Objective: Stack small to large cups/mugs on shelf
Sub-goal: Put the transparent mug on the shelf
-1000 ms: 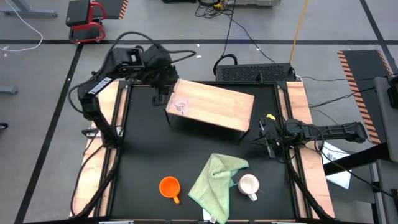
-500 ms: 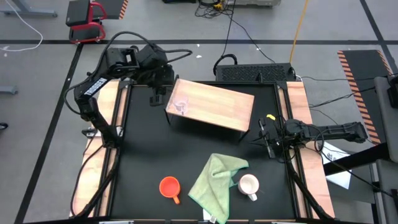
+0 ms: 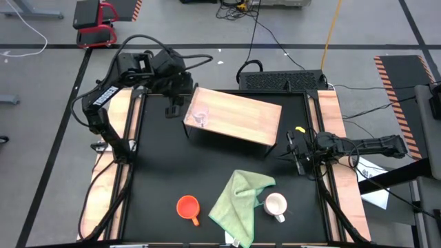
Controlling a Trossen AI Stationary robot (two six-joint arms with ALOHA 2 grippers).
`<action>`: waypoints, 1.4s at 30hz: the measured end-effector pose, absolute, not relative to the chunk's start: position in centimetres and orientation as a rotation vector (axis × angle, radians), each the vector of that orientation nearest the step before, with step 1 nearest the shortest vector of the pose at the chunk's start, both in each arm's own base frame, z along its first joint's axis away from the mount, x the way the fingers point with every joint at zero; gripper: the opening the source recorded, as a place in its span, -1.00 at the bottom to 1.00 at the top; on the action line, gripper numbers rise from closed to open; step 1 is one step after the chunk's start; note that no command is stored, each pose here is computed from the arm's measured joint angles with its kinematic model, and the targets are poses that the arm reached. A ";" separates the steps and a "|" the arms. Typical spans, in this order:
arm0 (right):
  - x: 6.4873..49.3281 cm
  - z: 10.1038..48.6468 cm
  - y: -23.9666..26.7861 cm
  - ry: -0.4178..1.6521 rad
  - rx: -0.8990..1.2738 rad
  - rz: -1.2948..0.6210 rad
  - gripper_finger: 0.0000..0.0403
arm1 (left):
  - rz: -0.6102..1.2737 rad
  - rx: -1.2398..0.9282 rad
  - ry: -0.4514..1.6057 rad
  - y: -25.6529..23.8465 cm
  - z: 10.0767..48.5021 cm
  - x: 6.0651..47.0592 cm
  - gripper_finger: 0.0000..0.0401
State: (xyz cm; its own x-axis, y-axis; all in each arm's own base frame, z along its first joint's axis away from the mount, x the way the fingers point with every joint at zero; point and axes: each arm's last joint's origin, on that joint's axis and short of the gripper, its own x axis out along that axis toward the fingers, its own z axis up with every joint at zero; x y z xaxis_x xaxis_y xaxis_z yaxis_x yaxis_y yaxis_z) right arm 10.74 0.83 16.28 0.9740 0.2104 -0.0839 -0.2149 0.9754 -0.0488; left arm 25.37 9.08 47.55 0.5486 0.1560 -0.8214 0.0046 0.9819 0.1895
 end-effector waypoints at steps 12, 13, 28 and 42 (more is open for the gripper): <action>10.7 16.3 0.8 0.082 -0.046 0.215 -1.00 | -0.180 0.132 0.831 6.9 49.1 23.8 -0.19; 10.7 16.2 0.8 0.085 -0.045 0.215 -1.00 | -0.183 0.134 0.819 6.7 49.4 23.4 -0.19; 10.8 16.1 0.8 0.101 -0.037 0.215 -1.00 | -0.251 0.141 0.658 3.9 52.2 18.2 -0.19; 10.8 16.1 0.8 0.102 -0.029 0.215 -1.00 | -0.277 0.148 0.611 1.9 53.2 15.1 -0.19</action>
